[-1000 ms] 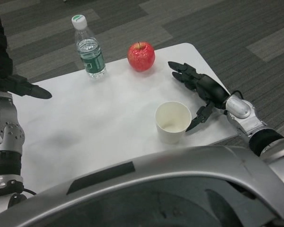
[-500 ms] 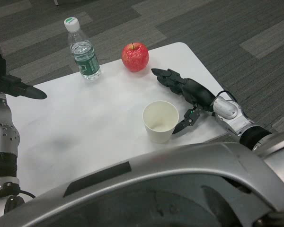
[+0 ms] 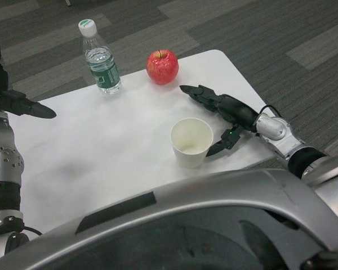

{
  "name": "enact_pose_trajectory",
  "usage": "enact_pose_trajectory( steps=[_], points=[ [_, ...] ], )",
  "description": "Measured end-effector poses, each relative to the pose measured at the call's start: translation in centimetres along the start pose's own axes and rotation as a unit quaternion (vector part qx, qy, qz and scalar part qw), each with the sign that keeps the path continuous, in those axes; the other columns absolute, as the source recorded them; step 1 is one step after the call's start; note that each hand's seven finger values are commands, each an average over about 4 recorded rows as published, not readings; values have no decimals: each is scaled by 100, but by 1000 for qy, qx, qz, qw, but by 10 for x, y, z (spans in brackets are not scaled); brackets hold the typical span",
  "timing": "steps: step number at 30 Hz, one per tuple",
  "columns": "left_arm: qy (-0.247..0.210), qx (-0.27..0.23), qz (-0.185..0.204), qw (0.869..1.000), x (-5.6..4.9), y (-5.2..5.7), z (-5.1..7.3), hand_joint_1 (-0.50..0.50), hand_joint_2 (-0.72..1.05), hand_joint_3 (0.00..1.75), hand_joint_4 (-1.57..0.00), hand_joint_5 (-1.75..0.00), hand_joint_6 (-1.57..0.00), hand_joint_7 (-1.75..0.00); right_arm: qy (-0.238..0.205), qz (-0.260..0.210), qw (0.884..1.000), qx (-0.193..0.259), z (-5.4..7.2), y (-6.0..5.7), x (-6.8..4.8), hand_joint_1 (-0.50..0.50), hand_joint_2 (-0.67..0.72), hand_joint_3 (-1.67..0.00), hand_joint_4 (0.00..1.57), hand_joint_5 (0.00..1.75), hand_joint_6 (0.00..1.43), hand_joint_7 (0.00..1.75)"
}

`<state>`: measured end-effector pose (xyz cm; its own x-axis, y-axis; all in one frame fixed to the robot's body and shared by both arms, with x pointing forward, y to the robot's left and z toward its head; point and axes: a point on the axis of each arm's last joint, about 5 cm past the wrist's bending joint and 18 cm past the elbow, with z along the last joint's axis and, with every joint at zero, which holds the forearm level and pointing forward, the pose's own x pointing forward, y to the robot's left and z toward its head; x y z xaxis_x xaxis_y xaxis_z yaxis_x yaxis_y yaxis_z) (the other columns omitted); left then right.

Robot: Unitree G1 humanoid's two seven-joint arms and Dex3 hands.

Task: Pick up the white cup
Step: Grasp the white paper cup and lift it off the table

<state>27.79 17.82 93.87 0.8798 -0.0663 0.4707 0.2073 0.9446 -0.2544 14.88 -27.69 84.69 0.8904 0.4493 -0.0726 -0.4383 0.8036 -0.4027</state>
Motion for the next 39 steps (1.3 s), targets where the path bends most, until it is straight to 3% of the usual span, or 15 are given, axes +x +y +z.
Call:
enact_pose_trajectory(
  steps=[12, 14, 18, 22, 32, 39],
  points=[
    [5, 2, -5, 1000, 6, -1, 1, -37, -55, 9, 0, -21, 0, -42, 14, 18, 999, -44, 1, -8, -4, -46, 15, -32, 0, 0, 0, 10],
    [5, 2, -7, 1000, 7, -1, 2, -37, -55, 9, 0, -21, 0, -42, 19, 22, 998, -55, 2, -11, -5, -46, 19, -32, 0, 0, 0, 12],
    [7, 3, -6, 1000, 7, -1, 1, -37, -55, 9, 0, -21, 0, -42, 26, 27, 997, -69, 2, -16, -7, -46, 36, -10, 0, 0, 0, 14],
    [8, 3, -6, 1000, 7, -1, 1, -37, -55, 9, 0, -21, 0, -42, 27, 28, 997, -71, 3, -17, -8, -46, 52, 0, 0, 0, 0, 12],
    [11, 3, -4, 1000, 7, 0, 0, -37, -55, 9, 0, -21, 0, -42, 26, 29, 997, -74, 3, -17, -8, -49, 68, 0, 0, 0, 0, 7],
    [17, 4, -1, 1000, 6, 1, -2, -37, -55, 9, 0, -21, 0, -42, 24, 36, 996, -77, 3, -17, -6, -38, 72, 0, 0, 0, 0, 7]
  ],
)
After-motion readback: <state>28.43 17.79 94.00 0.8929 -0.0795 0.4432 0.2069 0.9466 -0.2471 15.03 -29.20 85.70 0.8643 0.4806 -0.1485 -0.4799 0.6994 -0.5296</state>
